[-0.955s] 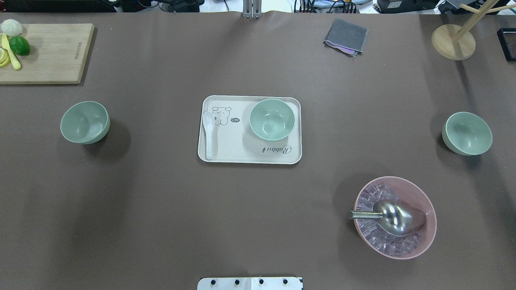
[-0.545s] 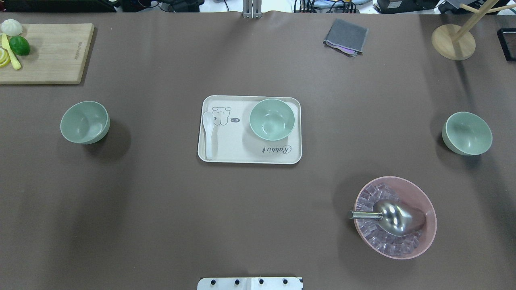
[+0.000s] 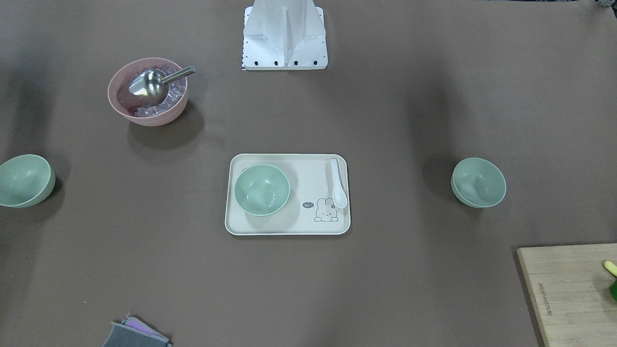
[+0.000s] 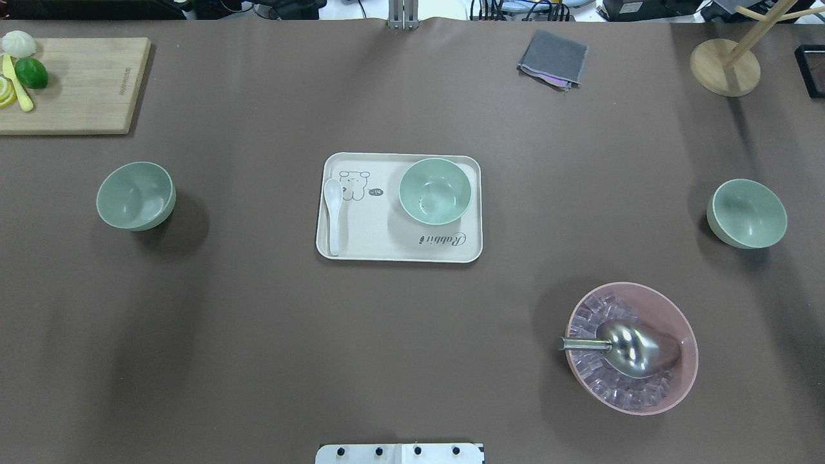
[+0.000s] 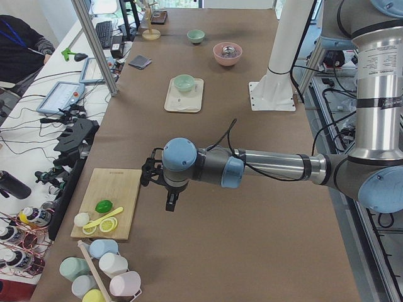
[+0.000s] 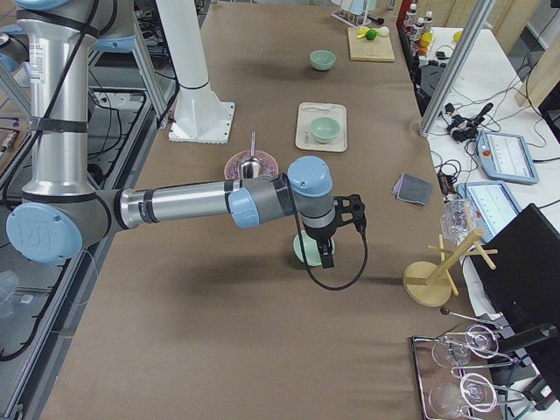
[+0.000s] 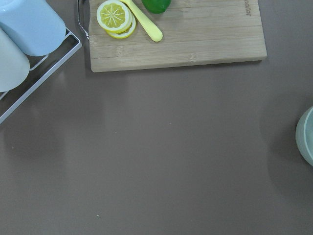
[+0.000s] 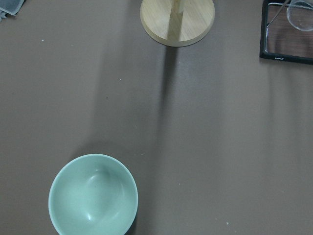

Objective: Stack green bowls together

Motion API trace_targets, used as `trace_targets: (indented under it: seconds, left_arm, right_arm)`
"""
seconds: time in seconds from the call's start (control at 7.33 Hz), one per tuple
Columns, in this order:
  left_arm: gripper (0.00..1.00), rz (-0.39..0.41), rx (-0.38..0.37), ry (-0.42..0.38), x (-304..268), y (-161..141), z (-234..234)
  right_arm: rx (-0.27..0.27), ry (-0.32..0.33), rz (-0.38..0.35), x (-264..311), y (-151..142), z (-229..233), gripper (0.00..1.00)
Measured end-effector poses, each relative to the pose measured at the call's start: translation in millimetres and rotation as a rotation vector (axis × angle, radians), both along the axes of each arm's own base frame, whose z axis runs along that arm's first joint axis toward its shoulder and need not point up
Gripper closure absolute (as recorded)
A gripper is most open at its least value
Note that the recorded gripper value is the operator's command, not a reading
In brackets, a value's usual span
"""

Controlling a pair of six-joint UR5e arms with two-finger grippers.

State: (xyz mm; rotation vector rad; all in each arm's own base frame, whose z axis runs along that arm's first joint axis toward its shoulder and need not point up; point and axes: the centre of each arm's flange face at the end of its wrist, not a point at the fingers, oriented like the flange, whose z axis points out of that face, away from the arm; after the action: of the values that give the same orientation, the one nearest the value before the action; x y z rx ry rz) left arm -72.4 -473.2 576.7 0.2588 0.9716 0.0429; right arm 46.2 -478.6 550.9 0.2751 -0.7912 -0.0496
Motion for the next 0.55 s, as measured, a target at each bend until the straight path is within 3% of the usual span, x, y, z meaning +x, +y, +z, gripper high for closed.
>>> trace_targets:
  seconds: [0.27,0.55]
  left_arm:
    - [0.01,-0.001,-0.023,0.038,29.4,-27.3,-32.0]
    - [0.01,0.013,-0.084,0.037,76.5,-48.3,-52.5]
  right_arm:
    - [0.003,-0.007,-0.025,-26.3,-15.6,-16.1,0.0]
    - [-0.045,-0.006,-0.001,-49.6,-23.2,-22.1,0.0]
